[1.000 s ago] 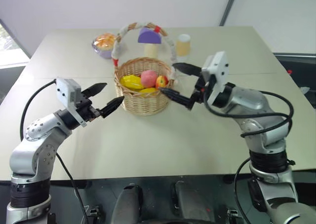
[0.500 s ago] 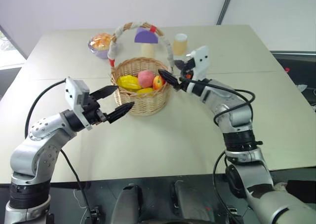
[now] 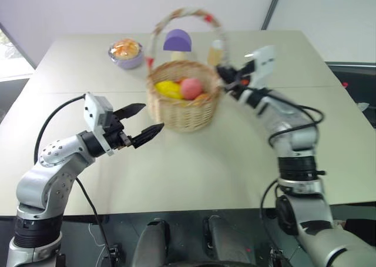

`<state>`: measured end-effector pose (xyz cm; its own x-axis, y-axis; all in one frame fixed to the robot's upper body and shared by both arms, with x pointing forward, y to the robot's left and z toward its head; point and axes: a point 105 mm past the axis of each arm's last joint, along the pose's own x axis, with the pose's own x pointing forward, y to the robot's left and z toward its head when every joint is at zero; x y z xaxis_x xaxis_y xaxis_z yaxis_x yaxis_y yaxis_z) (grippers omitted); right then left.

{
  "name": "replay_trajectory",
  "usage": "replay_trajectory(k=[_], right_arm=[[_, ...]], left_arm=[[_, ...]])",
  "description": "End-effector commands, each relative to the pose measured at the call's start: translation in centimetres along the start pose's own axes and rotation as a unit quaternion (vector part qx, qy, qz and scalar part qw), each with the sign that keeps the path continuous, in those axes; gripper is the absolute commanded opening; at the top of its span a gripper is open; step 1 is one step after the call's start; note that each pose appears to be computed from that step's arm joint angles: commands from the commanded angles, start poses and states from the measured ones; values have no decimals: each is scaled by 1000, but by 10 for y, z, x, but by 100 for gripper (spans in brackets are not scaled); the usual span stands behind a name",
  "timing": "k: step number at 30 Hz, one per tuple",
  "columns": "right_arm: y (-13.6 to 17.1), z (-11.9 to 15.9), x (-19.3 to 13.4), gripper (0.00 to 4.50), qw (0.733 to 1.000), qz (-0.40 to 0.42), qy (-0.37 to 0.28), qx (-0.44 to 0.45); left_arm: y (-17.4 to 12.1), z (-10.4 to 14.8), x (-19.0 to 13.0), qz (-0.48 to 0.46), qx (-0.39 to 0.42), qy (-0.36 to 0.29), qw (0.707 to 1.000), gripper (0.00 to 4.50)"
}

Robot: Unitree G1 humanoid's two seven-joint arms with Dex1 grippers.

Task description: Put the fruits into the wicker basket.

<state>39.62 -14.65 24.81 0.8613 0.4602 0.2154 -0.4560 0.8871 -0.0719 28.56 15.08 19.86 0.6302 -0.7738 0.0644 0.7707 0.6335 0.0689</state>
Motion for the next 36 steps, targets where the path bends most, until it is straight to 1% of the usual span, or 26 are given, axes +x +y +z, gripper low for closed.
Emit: replay_trajectory(k=[1,3,6,9,12,15,16,17,21,22,24,26,28,30,32,33,34,36], right_arm=[[-73,36,-40,8,985,-153,-45,-61],[-105,34,-64,8,971,-222,-36,-77],[-128,33,-83,8,956,-279,-36,-82],[-145,24,-100,8,941,-328,-26,-76],[-144,15,-104,8,943,-327,-16,-65],[-139,22,-108,139,943,-324,-26,-71],[-138,26,-111,191,942,-325,-31,-78],[-138,31,-115,233,940,-326,-31,-97],[-137,44,-137,233,934,-315,-13,-169],[-134,45,-140,233,936,-300,-7,-183],[-119,40,-141,233,954,-243,5,-177],[-96,26,-141,233,968,-157,38,-190],[-63,4,-139,233,980,-53,75,-176],[-40,-10,-138,233,983,8,93,-156],[-4,-26,-132,233,983,91,104,-121],[9,-32,-129,233,981,119,109,-106],[18,-38,-126,233,979,138,113,-96],[24,-45,-119,233,978,150,116,-89]], left_arm=[[-1,5,5,-10,15,-10,1000,450],[2,4,9,-9,13,-14,1000,450],[4,5,12,-7,9,-19,1000,450],[4,3,15,-10,5,-22,1000,450],[3,3,17,-15,4,-21,1000,450],[3,2,17,-20,4,-17,1000,450],[4,2,17,-21,4,-16,1000,450],[5,2,16,-21,4,-14,1000,450],[15,-2,11,-8,10,3,1000,450],[19,-3,9,0,12,7,1000,450],[26,-5,1,19,10,17,1000,450],[34,-9,-10,43,11,33,998,450],[44,-19,-27,78,10,60,995,450],[49,-26,-38,101,9,76,992,450],[55,-35,-51,135,0,84,987,450],[57,-39,-56,149,-3,84,985,450],[59,-42,-61,162,-5,87,983,450],[59,-48,-68,178,-7,93,980,450]])
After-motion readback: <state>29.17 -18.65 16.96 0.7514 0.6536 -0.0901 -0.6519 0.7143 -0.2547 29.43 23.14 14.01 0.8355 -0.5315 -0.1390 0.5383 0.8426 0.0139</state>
